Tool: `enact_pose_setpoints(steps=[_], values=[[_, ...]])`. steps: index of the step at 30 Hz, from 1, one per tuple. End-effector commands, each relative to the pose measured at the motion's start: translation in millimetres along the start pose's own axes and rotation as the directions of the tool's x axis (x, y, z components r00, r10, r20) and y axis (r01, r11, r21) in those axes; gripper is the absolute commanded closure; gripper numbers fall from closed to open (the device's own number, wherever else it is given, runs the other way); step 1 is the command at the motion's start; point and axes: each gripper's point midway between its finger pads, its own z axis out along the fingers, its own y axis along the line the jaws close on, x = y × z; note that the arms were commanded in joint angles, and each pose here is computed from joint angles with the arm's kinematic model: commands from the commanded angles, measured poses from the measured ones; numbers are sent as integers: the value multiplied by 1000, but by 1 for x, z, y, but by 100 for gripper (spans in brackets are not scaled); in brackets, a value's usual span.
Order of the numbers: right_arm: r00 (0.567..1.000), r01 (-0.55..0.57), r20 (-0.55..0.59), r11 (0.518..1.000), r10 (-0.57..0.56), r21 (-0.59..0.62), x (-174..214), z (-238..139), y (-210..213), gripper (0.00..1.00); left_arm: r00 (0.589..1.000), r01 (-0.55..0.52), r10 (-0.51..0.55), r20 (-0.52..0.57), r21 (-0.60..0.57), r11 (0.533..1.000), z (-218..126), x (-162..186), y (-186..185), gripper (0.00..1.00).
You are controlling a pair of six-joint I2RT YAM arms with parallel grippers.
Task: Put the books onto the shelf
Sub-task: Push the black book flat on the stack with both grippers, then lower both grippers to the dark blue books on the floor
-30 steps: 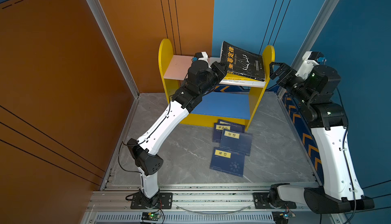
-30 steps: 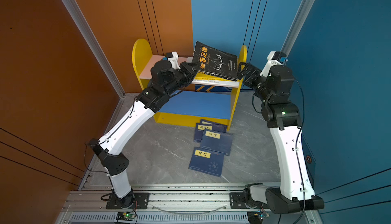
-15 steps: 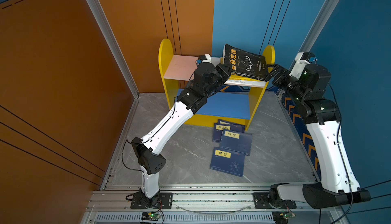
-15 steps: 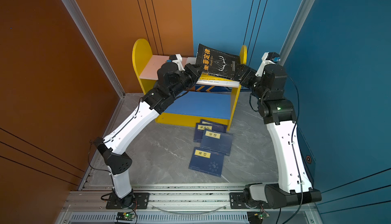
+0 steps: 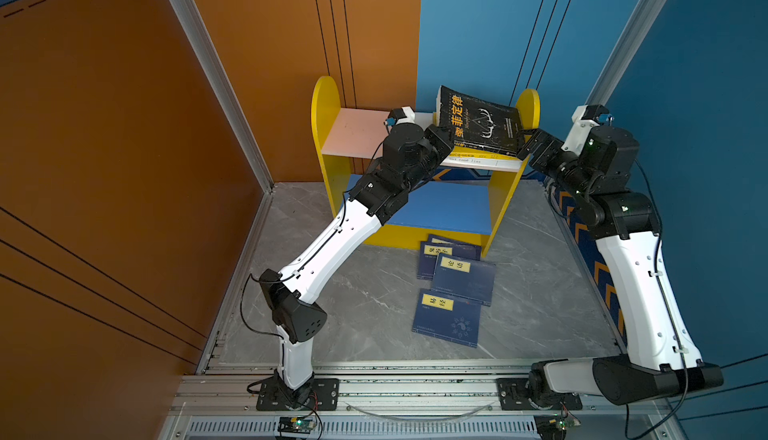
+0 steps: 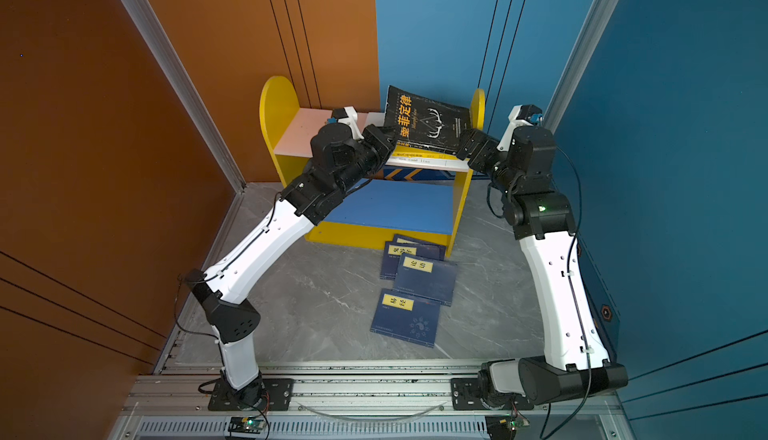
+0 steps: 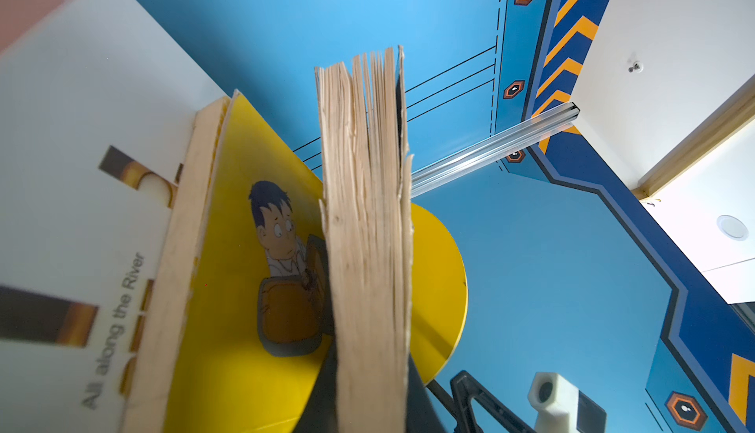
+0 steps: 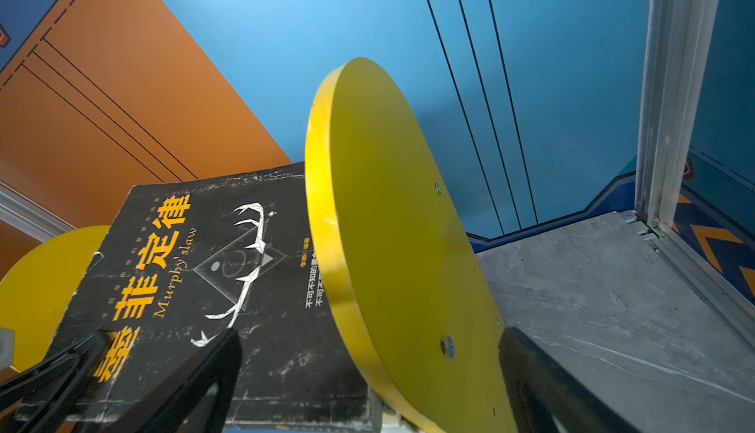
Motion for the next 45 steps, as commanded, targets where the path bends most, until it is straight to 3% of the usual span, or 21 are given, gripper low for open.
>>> enact_pose_setpoints(steps=[1, 11, 21, 24, 31, 39, 45], values=[[999, 2, -35, 1000, -2, 0, 10, 6, -1, 0, 998, 1, -5, 65, 59, 998, -5, -19, -22, 100], [998, 28, -65, 999, -27, 16, 24, 24, -4, 1, 999, 32, -32, 6, 70, 997, 3, -4, -19, 100], [984, 101, -160, 987, -81, 124, 64, 33, -35, 7, 999, 26, -25, -23, 59, 998, 2, -1, -15, 100], [981, 115, -175, 981, -87, 154, 70, 31, -43, 8, 1000, 12, -11, -16, 57, 998, -2, -4, -15, 91], [980, 125, -177, 974, -91, 189, 73, 25, -52, 9, 998, -64, 63, 30, 12, 998, -21, -36, -12, 58], [983, 105, -165, 978, -75, 179, 69, 25, -48, 9, 984, -152, 155, 92, -35, 988, -54, -78, -10, 40], [990, 80, -126, 993, -70, 81, 48, 23, -22, 7, 956, -261, 267, 120, -62, 963, -89, -100, -13, 31]])
